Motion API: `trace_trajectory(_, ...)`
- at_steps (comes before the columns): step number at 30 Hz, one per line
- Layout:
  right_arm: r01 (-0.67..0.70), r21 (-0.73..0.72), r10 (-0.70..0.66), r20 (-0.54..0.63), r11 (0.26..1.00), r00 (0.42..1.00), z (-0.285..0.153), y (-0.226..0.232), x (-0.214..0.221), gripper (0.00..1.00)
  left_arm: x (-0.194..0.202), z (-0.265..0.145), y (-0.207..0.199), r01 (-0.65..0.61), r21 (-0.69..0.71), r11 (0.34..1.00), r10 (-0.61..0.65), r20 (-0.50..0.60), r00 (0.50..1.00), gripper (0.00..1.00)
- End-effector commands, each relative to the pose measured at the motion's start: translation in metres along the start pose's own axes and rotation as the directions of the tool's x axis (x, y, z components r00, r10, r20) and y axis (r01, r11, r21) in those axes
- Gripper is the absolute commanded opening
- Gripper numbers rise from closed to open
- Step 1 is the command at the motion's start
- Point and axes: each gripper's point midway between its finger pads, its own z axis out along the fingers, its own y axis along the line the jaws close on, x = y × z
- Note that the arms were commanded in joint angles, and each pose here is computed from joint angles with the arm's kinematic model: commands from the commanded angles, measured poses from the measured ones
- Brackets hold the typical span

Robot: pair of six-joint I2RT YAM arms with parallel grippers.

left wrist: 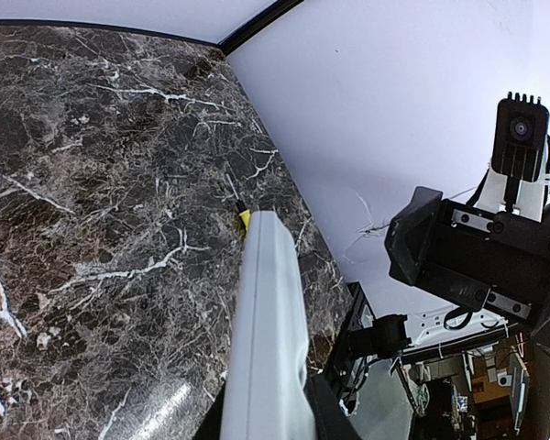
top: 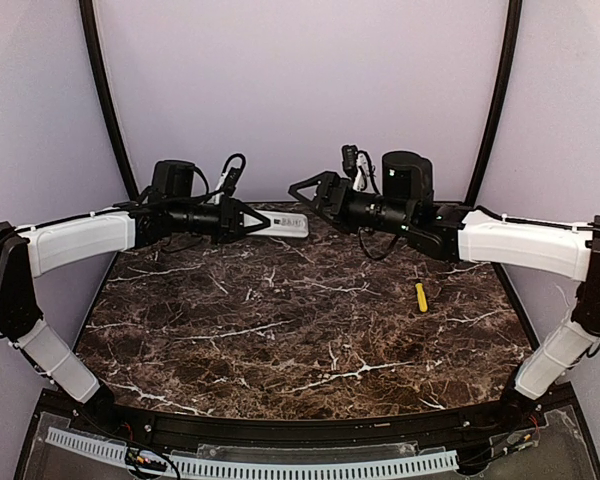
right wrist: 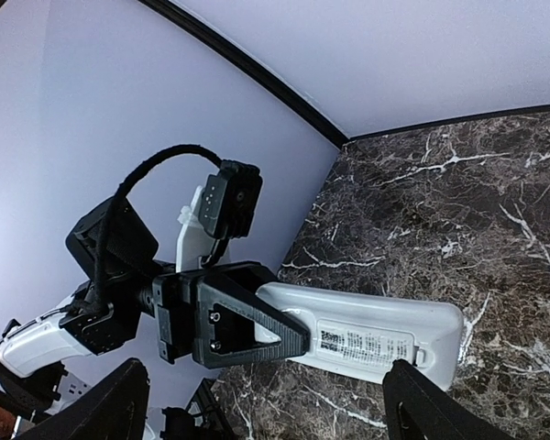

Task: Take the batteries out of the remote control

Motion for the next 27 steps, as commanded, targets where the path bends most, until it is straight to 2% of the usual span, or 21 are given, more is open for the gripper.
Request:
trace_trajectory(1, -0.013, -0.005, 0.013, -0.011, 1.000, 1.000, 0.009, 0.006, 0.000, 0.88, -0.002, -0.007, -0.009, -0.036, 0.005, 0.999, 0.036, 0.023, 0.999, 0.00)
trace_trajectory(27, -0.007, 0.073, 0.011, -0.049, 0.997, 0.999, 0.035, -0.022, 0.014, 0.87, -0.002, -0.011, -0.015, -0.078, 0.015, 0.997, 0.078, 0.027, 0.997, 0.00)
